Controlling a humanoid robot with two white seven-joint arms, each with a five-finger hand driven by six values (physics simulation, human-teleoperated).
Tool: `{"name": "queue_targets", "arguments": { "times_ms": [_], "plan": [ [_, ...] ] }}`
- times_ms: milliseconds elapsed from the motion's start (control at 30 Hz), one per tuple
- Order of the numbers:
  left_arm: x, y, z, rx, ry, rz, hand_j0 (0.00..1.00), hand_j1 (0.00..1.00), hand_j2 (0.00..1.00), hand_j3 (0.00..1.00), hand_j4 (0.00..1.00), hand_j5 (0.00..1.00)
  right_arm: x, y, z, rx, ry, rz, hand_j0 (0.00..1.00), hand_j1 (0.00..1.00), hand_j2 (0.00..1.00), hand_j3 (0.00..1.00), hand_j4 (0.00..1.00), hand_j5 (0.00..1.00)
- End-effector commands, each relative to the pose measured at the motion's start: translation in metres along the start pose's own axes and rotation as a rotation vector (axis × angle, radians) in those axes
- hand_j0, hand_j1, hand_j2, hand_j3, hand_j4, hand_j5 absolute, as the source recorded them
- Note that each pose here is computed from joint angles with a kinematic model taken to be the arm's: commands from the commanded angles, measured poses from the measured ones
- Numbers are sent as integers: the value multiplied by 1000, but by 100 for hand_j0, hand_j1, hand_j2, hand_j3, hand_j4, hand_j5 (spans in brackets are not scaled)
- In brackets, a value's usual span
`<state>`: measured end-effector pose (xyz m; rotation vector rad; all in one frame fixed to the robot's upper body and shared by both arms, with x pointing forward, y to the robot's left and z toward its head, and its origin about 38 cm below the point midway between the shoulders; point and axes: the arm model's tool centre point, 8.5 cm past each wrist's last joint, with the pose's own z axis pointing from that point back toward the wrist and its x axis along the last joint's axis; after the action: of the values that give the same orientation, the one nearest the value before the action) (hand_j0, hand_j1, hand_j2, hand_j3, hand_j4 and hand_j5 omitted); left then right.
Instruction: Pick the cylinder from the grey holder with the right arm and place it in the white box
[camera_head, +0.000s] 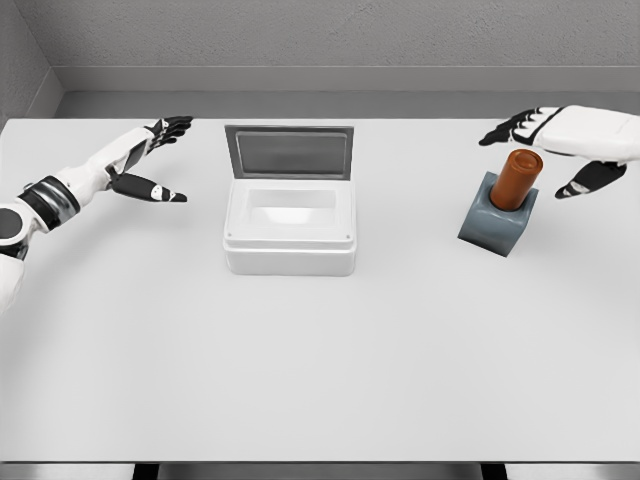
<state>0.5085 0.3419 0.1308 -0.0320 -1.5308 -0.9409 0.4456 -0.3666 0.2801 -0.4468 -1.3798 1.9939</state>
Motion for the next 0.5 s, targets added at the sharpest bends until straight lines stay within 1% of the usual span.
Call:
{"name": "queue_targets", "arguments": {
  "times_ms": [0, 67, 133, 167, 233, 300, 367, 433, 467],
  "plan": [
    [1, 0, -1, 3, -3, 6, 100, 100, 100, 100, 100, 100, 0, 4, -4, 36, 11, 25, 100, 100, 100, 100, 100, 100],
    [1, -1, -1, 1, -5, 5, 100, 100, 100, 100, 100, 100, 4, 3, -7, 48, 4, 46, 100, 100, 100, 100, 100, 100],
    [1, -1, -1, -1, -6, 5, 100, 100, 100, 100, 100, 100, 4, -2, -6, 41, 7, 56, 100, 100, 100, 100, 100, 100],
    [1, -1, -1, -1, -6, 5, 100, 100, 100, 100, 100, 100, 3, -2, -6, 46, 10, 60, 100, 100, 100, 100, 100, 100],
    [3, -4, -5, -4, -13, 10, 100, 100, 100, 100, 100, 100, 3, -9, -11, 29, 10, 68, 100, 100, 100, 100, 100, 100],
    [2, -5, -5, -5, -13, 11, 100, 100, 100, 100, 100, 100, 4, -7, -13, 35, 9, 69, 100, 100, 100, 100, 100, 100],
    [2, -6, -6, -10, -9, 3, 100, 100, 100, 100, 100, 100, 7, -4, -24, 47, 0, 81, 100, 100, 100, 100, 100, 100],
    [2, -6, -6, -10, -9, 3, 100, 100, 100, 100, 100, 100, 7, -3, -25, 57, 3, 87, 100, 100, 100, 100, 100, 100],
    [3, -6, -6, -11, -11, 2, 100, 100, 100, 100, 100, 100, 7, 1, -25, 71, 5, 89, 100, 100, 100, 100, 100, 100]
  ]
}}
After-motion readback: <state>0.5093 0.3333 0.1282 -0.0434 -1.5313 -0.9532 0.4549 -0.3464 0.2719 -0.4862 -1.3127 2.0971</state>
